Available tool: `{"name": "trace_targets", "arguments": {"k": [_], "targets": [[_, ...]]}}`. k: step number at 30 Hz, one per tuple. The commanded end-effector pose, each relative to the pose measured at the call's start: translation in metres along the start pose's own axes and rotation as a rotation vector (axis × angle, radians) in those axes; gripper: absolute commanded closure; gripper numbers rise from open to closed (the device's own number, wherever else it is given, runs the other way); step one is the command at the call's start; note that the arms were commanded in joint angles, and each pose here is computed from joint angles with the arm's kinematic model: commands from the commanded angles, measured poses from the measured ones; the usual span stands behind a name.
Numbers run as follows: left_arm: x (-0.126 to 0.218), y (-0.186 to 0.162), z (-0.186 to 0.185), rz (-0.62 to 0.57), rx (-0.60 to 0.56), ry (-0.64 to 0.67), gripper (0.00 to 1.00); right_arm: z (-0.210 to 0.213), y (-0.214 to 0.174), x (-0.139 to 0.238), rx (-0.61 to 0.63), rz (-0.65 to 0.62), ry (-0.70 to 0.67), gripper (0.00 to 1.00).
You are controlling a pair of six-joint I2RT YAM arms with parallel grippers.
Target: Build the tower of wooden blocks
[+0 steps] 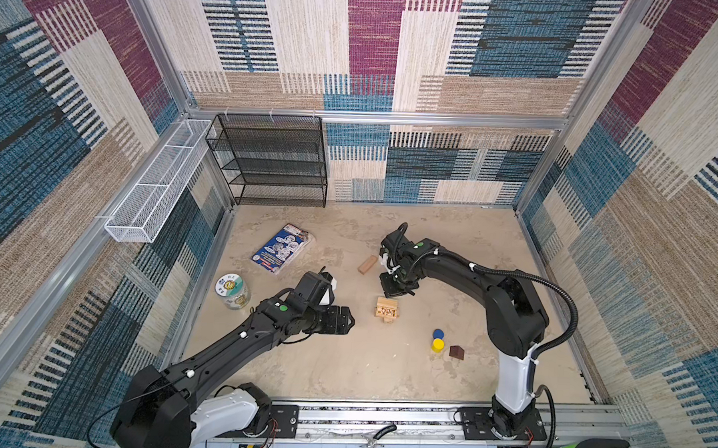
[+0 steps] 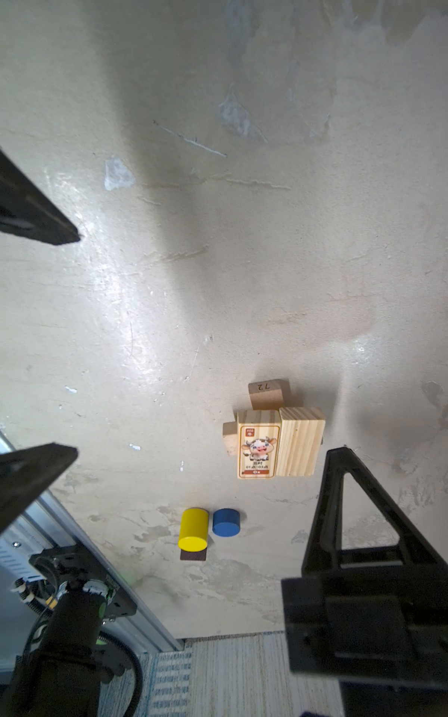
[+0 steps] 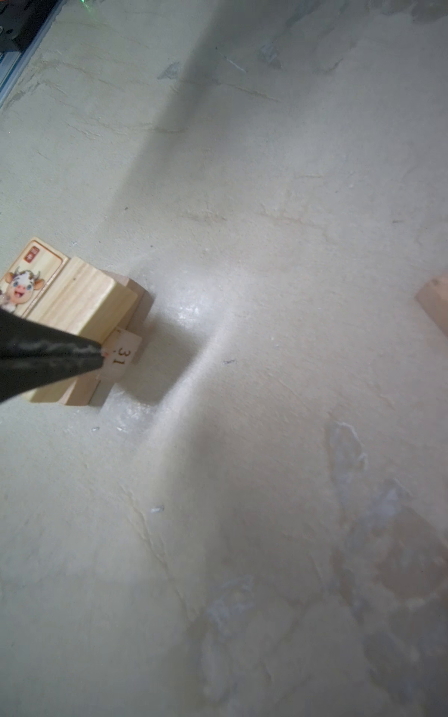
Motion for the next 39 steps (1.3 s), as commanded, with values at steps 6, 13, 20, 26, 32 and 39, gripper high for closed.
{"name": "trace_targets", "arguments": {"k": [6,13,20,26,32,39], "targets": [[0.0001,0.0022,-0.0006,-0.021,-0.006,-0.002,0.14,0.005,0.0094,-0.0057,0.047,-0.003,0.057,0.96],[-0.0002,0.0012,0.001,-0.022,-0.004,0.003,0.14,0.0081,0.0094,-0.0062,0.054,-0.004,0.093,0.95],[-0.0002,0.001,0.0015,-0.023,-0.001,0.004,0.14,0.0087,0.0068,-0.0074,0.06,0.004,0.103,0.95],[-0.0005,0.0008,0.0014,-0.022,0.0,0.005,0.14,0.0101,0.0069,-0.0047,0.063,-0.004,0.114,0.95],[-0.0007,-0.0003,0.0029,-0.021,0.003,0.007,0.14,0.0105,0.0062,-0.0043,0.064,-0.004,0.119,0.95],[0.0,-0.0002,0.0033,-0.027,0.003,0.009,0.14,0.0107,0.0095,0.0004,0.059,-0.018,0.108,0.95]]}}
Point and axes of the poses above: each gripper's point midway between its finger pads, its own x axis back along the fingers, its own z axis along the line the jaws close on, y = z × x, the point moved 8 cm from there along x, back along the fingers, and after that the axes turned 13 degrees about x, right-handed, at the moved point
